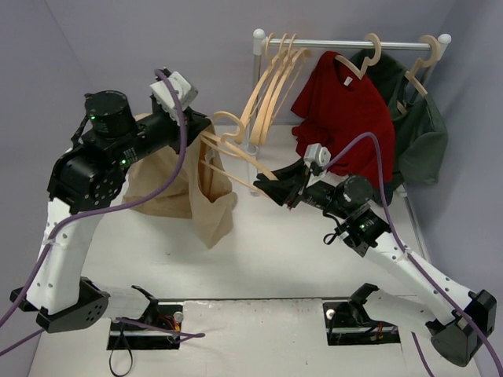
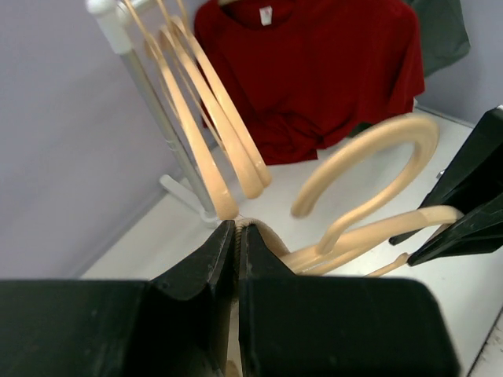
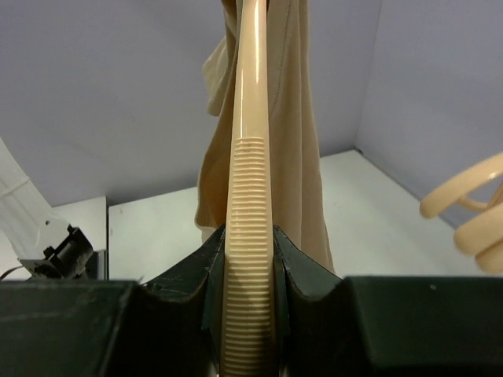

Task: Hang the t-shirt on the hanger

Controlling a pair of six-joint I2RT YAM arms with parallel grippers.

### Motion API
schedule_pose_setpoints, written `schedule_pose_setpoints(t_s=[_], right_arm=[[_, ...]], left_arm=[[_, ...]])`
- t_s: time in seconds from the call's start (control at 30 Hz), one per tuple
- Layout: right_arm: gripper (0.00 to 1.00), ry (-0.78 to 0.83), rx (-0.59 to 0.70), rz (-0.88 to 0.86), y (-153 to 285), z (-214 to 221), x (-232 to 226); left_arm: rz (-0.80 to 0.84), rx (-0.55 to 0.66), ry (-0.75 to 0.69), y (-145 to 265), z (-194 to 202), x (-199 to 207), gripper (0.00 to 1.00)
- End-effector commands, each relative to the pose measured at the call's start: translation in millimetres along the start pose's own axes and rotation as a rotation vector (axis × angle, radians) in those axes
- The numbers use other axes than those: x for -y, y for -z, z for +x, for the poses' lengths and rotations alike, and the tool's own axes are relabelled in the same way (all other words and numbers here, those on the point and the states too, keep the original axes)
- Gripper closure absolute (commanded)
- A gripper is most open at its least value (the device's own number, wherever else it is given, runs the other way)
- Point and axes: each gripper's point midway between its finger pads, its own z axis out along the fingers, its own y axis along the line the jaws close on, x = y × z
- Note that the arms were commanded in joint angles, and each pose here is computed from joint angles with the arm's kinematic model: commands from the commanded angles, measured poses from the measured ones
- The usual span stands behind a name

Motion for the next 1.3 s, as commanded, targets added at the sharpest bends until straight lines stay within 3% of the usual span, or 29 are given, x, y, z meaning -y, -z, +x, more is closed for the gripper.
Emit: schedule_pose_setpoints(t_s=[0.0,0.33,0.53,0.57,0.73,0.83,1.03,1.27], right_arm=[[1.0,0.066,0.218,0.006,6,-47,-5],[1.0,0.119,0.24,-0.002,1,-68,3],[1.0,0.129,0.229,-0.003,3,-69,11],[1.0,0.124,0.221,-0.002,3,-65,12],[1.0,0.089,0.181,0.015,6,-39,17],[1.0,0.083,0.158,0.016,6,-30,22],[1.0,0.078,0.098,-0.012,5,-7,29],[1.0,0.101,0.027,-0.104,7,24,19]], left_arm=[[0.084,0.073,0.017,-7,-19,16,1.0],[0.129,-0.007,0.056,-20,14,25,1.0],[0.154,0.037,0.05,-9,-2,33,0.97],[0.151,0.041,0.047,-7,-3,33,0.95],[0.072,0.027,0.017,8,5,23,0.52],[0.01,0.014,0.004,17,11,14,0.44],[-0.084,-0.055,-0.071,33,23,-4,0.43],[-0.094,-0.245,-0.227,31,54,-25,0.43]])
